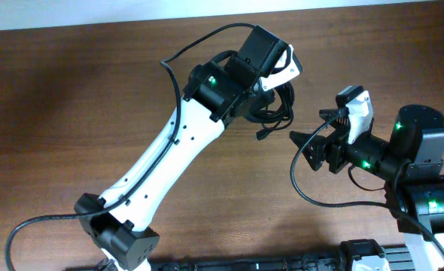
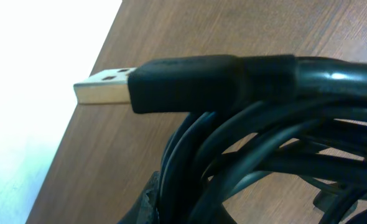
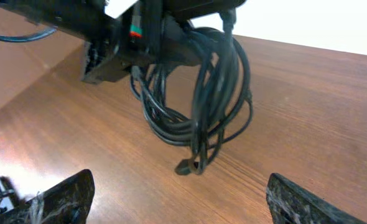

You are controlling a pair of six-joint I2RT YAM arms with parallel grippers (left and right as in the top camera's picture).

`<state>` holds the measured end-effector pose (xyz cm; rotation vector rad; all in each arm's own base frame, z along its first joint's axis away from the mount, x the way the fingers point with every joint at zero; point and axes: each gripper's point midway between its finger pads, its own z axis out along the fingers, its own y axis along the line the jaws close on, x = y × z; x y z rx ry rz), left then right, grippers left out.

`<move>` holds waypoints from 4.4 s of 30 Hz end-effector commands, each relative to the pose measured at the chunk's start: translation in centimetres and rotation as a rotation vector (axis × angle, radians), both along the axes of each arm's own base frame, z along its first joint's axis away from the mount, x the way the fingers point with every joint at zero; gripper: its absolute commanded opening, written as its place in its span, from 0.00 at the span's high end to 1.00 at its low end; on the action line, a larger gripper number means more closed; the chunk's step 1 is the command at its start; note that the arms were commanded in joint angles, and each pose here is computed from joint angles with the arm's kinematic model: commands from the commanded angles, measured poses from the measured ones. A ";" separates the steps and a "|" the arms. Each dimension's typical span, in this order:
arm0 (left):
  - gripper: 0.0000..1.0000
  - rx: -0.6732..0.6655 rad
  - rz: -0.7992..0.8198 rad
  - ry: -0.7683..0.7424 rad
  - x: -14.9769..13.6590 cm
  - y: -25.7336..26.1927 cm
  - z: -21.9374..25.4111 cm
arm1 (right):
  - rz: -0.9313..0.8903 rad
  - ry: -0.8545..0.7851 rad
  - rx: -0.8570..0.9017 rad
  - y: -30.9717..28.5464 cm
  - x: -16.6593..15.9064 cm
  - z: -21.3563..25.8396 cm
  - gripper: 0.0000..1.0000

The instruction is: Untangle cables

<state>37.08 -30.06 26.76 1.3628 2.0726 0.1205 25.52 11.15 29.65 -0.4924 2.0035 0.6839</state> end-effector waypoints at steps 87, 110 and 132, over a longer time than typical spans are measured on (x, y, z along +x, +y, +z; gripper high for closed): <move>1.00 -0.368 -0.451 0.075 -7.7 -3.4 8.3 | 0.072 0.010 0.056 1.2 0.9 0.5 0.06; 0.82 -0.369 -0.496 0.136 -9.4 -4.2 7.5 | 0.154 -0.022 0.105 2.3 0.2 1.7 0.96; 0.01 -0.672 0.461 0.191 -2.7 4.8 10.4 | -0.030 0.004 0.200 0.9 2.3 3.4 0.96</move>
